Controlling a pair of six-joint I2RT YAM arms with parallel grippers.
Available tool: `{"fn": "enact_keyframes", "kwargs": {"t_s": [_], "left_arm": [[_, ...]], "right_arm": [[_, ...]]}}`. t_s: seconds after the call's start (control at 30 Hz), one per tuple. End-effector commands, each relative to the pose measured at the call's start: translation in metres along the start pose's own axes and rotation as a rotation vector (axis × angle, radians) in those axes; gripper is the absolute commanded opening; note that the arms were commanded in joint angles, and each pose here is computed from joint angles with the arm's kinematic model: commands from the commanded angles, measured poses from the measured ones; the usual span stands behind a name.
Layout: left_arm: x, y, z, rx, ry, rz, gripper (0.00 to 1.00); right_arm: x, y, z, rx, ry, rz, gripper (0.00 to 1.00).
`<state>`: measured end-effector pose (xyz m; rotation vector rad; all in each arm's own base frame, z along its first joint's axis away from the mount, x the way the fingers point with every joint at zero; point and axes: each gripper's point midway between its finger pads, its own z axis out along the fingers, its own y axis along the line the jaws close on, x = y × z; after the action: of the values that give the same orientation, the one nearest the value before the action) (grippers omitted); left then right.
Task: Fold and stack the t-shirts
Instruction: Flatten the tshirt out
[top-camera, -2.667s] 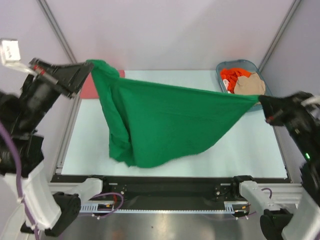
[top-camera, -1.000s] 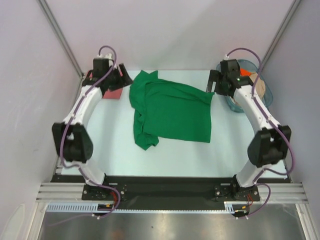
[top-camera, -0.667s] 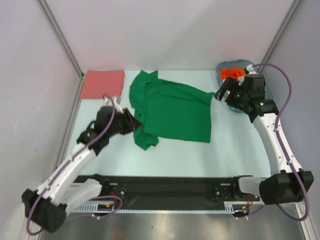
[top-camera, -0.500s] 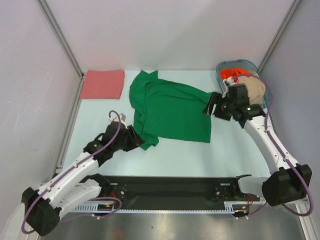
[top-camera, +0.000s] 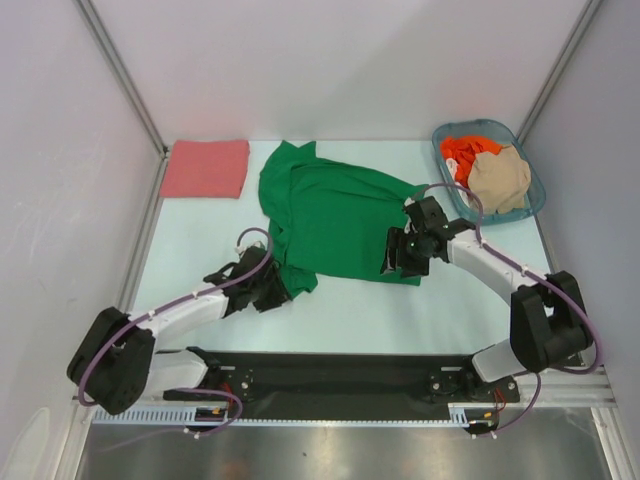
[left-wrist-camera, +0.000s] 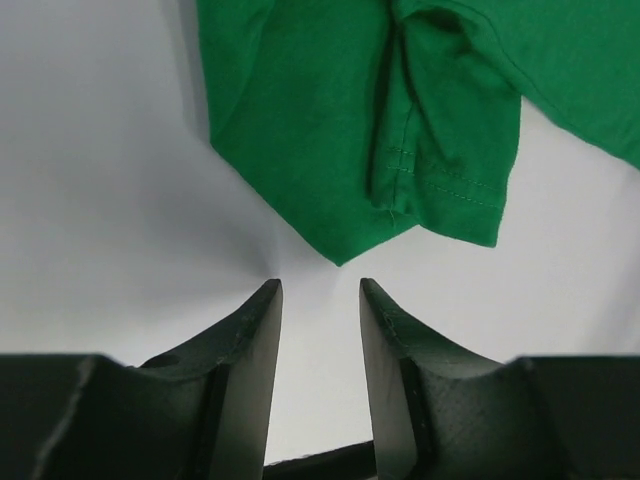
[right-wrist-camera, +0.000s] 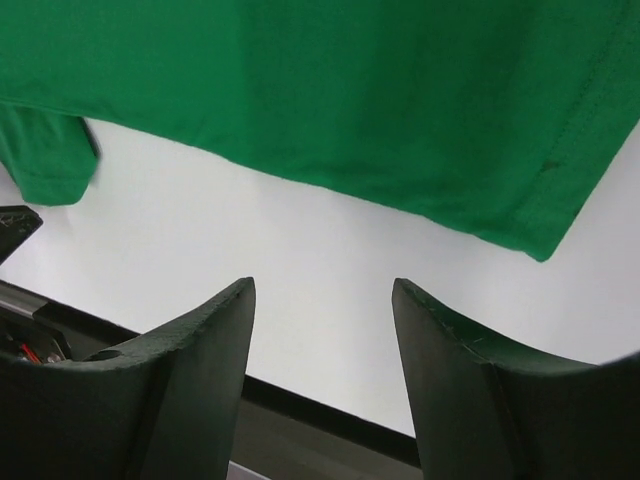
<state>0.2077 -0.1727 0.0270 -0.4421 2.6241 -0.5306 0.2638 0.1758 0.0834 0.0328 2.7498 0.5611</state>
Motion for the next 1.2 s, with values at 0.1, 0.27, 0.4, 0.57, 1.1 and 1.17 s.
{"fn": "enact_keyframes", "kwargs": {"t_s": [0.1, 0.27, 0.4, 0.57, 1.1, 1.17], "left_arm": [[-0.019, -0.023, 0.006, 0.046, -0.044, -0.021, 0.45], [-0.019, -0.030, 0.024, 0.032, 0.008, 0.000, 0.43], [-0.020, -0.019, 0.032, -0.010, 0.039, -0.002, 0.22], [-0.031, 0.008, 0.009, -0.091, 0.019, 0.011, 0.00], [-0.069, 0.066, -0.110, -0.309, -0.160, -0.118, 0.22], [-0.092, 0.066, -0.116, -0.328, -0.216, -0.138, 0.43]], "right_arm": [[-0.025, 0.016, 0.006, -0.042, -0.064, 0.000, 0.64], [-0.021, 0.008, 0.018, -0.014, -0.036, 0.004, 0.63], [-0.022, 0.004, 0.020, 0.009, -0.040, 0.007, 0.63], [-0.023, -0.003, 0.021, 0.047, -0.040, 0.013, 0.64], [-0.015, -0.053, 0.069, 0.241, 0.033, 0.113, 0.52], [-0.012, -0.069, 0.067, 0.288, 0.048, 0.115, 0.52]]}}
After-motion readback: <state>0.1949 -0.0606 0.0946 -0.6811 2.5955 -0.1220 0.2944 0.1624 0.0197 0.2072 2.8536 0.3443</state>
